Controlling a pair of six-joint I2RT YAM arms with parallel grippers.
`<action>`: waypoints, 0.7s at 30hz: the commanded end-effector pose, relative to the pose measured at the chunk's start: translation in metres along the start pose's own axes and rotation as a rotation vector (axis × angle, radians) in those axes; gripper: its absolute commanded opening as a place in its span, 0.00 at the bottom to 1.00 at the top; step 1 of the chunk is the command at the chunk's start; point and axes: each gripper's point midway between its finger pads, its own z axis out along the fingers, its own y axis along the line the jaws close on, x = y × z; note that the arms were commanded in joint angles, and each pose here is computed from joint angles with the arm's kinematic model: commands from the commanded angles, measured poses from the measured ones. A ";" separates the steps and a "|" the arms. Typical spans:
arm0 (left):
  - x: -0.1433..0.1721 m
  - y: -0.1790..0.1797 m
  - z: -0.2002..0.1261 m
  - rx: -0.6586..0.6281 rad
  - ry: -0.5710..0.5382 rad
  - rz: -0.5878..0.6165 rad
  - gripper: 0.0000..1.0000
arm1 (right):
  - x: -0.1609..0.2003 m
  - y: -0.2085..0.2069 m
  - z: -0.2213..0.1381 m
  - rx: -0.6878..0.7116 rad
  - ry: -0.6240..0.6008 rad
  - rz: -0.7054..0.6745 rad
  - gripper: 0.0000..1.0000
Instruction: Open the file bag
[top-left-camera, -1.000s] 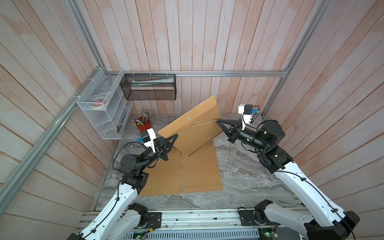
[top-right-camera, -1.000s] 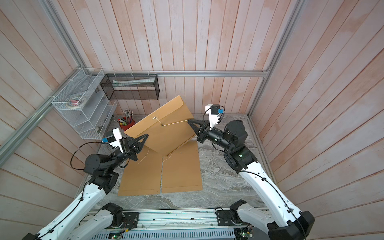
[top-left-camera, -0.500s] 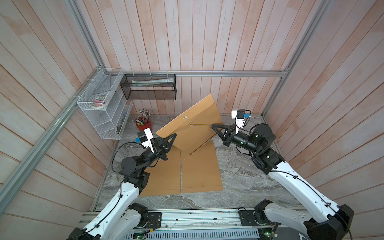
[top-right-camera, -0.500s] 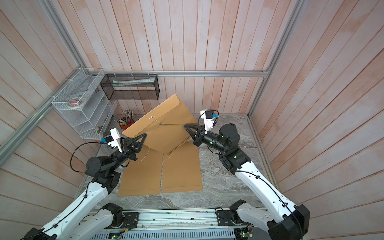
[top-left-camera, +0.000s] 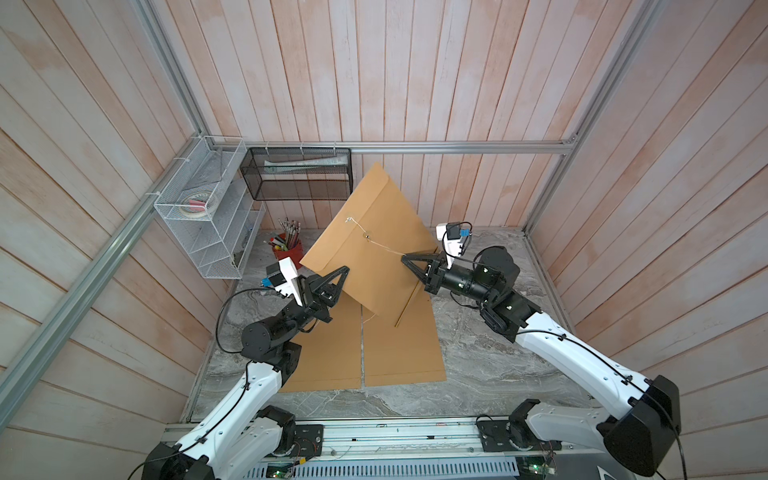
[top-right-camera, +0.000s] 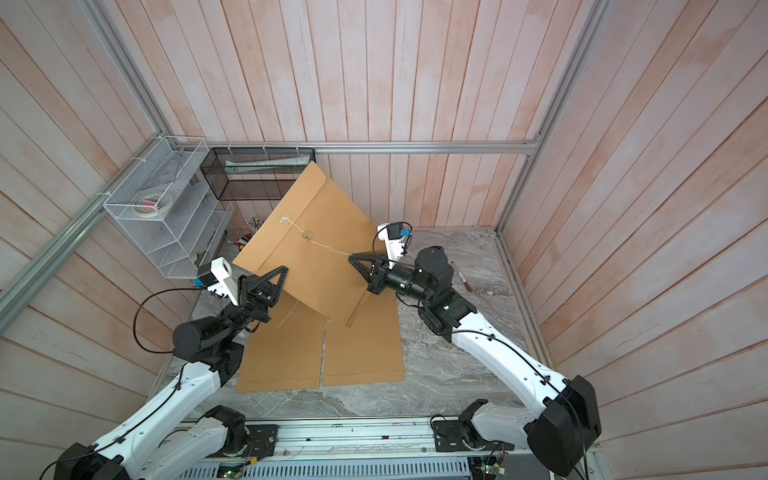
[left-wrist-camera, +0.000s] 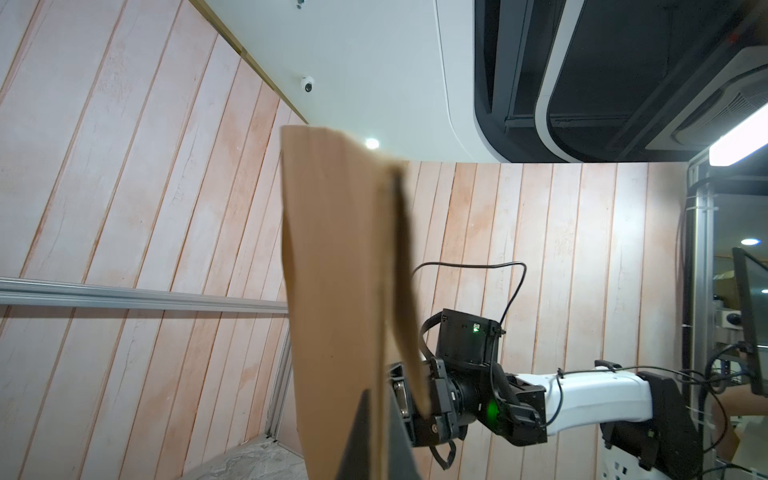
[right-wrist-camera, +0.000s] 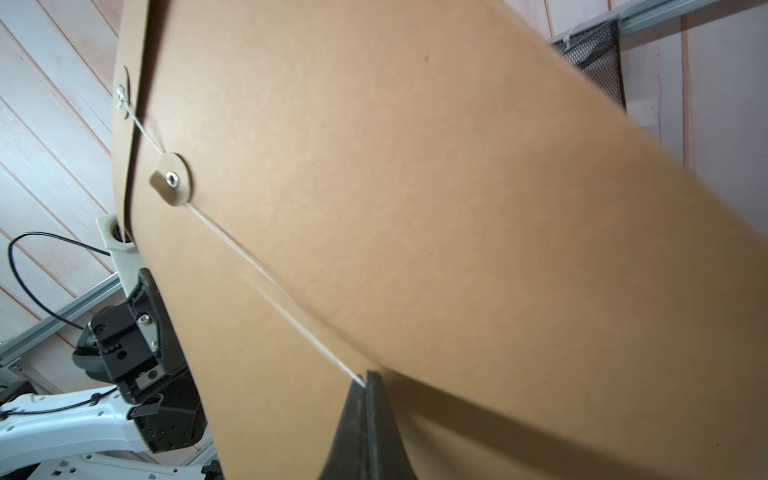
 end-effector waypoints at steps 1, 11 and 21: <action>-0.026 -0.015 -0.005 0.031 -0.087 0.049 0.00 | -0.014 0.000 -0.005 0.027 -0.051 -0.011 0.00; -0.019 -0.016 -0.007 0.040 -0.050 0.057 0.00 | -0.026 0.001 -0.013 0.066 -0.063 -0.043 0.00; 0.041 0.011 -0.002 -0.027 0.387 0.241 0.00 | -0.071 -0.007 -0.074 0.259 -0.070 -0.202 0.32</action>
